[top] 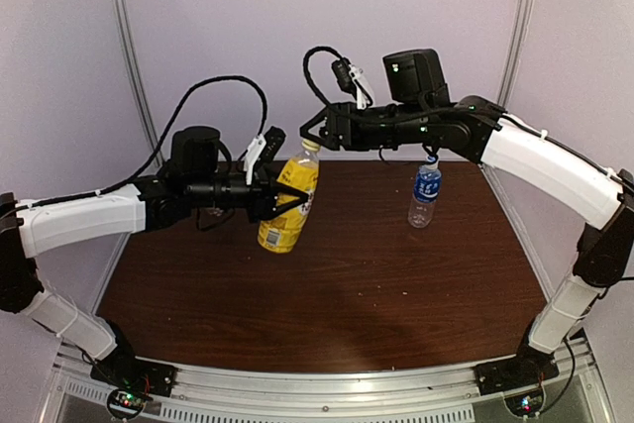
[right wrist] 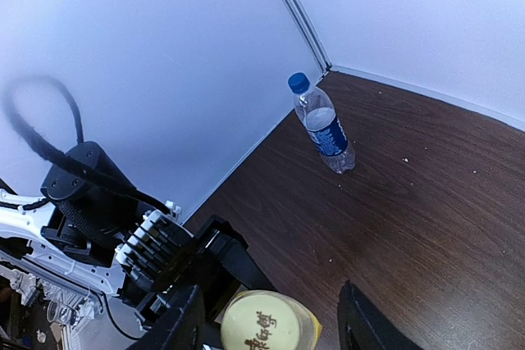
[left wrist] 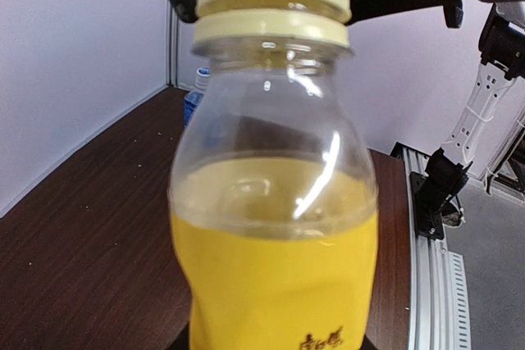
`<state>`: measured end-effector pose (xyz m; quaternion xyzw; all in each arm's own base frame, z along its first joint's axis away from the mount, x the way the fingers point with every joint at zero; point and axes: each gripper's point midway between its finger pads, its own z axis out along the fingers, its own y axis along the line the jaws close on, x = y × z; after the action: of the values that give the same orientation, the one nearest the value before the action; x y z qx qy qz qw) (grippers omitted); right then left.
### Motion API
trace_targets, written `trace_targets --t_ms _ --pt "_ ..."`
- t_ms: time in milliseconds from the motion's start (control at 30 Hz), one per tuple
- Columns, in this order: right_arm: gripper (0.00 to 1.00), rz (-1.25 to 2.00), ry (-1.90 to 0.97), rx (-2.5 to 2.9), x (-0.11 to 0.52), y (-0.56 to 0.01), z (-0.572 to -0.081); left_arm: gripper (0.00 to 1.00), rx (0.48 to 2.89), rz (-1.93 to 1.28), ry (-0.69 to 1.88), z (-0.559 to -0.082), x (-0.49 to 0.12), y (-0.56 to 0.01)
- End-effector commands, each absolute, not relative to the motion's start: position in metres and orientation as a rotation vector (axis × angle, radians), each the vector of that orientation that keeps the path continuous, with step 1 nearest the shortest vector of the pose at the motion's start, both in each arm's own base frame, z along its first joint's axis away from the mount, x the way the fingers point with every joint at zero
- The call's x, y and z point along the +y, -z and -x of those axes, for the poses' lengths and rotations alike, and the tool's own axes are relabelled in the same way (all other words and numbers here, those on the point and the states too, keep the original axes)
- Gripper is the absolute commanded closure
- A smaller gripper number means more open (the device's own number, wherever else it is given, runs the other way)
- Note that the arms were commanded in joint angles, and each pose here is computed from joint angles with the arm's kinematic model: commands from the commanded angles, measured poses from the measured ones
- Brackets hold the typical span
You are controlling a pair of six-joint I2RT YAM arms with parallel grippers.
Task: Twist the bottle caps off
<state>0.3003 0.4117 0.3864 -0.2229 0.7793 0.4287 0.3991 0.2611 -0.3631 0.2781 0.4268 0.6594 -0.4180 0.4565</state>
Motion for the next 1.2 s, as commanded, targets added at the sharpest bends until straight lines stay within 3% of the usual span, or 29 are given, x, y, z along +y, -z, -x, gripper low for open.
trace_targets --t_ms 0,200,533,867,1167 --pt "0.45 0.581 -1.11 1.96 0.416 -0.389 -0.295 0.63 1.529 -1.044 1.009 -0.26 -0.363 -0.31" --pt "0.51 0.591 -1.12 1.962 0.417 -0.388 -0.293 0.63 1.529 -1.044 1.006 -0.26 -0.363 -0.31" --pt "0.52 0.603 -1.123 1.976 0.418 -0.384 -0.29 0.63 1.531 -1.042 1.004 -0.261 -0.363 -0.31" --pt "0.73 0.632 -1.118 1.942 0.416 -0.387 -0.288 0.64 1.52 -1.046 1.01 -0.259 -0.363 -0.312" --pt "0.83 1.003 -1.16 1.706 0.418 -0.399 -0.255 0.64 1.351 -1.212 1.227 -0.216 -0.371 -0.328"
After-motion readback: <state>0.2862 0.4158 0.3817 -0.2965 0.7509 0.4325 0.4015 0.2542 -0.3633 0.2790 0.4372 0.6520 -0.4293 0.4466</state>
